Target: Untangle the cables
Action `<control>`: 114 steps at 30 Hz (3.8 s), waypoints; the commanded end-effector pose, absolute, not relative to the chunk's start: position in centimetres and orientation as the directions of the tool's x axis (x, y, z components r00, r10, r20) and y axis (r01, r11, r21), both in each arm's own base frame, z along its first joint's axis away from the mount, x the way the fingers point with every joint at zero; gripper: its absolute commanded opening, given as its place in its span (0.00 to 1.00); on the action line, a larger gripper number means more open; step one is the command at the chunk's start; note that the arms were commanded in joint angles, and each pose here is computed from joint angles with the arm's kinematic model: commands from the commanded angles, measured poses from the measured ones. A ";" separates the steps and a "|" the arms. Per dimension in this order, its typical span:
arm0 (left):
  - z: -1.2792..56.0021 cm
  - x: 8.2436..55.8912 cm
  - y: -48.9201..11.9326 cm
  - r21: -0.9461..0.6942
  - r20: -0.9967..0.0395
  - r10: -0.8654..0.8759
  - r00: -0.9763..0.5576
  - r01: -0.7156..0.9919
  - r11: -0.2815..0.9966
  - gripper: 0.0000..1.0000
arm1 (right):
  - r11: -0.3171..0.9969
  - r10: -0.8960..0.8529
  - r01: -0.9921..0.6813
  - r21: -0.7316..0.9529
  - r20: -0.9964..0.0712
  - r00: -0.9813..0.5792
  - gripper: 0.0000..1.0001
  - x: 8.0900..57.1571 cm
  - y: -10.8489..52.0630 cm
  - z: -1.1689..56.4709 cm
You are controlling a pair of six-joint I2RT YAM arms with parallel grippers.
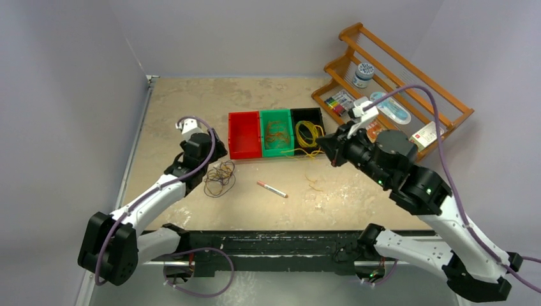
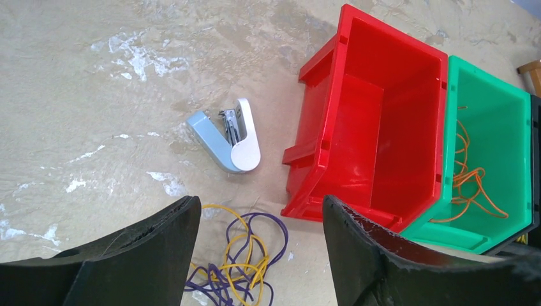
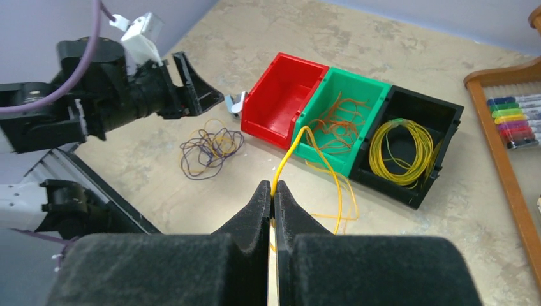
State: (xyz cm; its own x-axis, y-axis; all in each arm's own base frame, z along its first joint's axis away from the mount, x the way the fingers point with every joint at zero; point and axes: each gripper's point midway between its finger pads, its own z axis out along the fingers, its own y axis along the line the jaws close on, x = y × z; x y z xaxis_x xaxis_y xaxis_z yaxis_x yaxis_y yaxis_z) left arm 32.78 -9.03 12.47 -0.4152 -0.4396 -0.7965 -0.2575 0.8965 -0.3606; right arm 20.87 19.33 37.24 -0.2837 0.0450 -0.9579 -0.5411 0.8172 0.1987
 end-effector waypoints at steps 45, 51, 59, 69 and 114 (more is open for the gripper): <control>13.8 34.7 -10.8 -0.391 -0.807 -0.429 -0.406 -0.176 0.903 0.69 | 0.928 -0.178 -0.321 0.189 -0.534 -0.826 0.61 21.7 21.8 11.4; 13.4 34.4 -10.9 -0.393 -0.804 -0.428 -0.413 -0.172 0.903 0.68 | 0.844 -0.257 -0.445 0.300 -0.502 -0.826 0.77 19.7 24.0 10.1; 13.5 34.3 -11.0 -0.398 -0.802 -0.431 -0.414 -0.167 0.902 0.68 | 0.860 -0.263 -0.427 0.280 -0.473 -0.841 0.87 18.9 24.3 8.7; 13.4 34.2 -11.2 -0.406 -0.797 -0.434 -0.421 -0.158 0.900 0.68 | 0.906 -0.319 -0.400 0.139 -0.398 -0.860 0.91 17.9 24.1 5.1; 13.4 35.0 -12.1 -0.422 -0.791 -0.437 -0.428 -0.136 0.897 0.66 | 0.971 -0.144 -0.231 0.068 -0.606 -0.783 0.00 21.3 22.0 10.0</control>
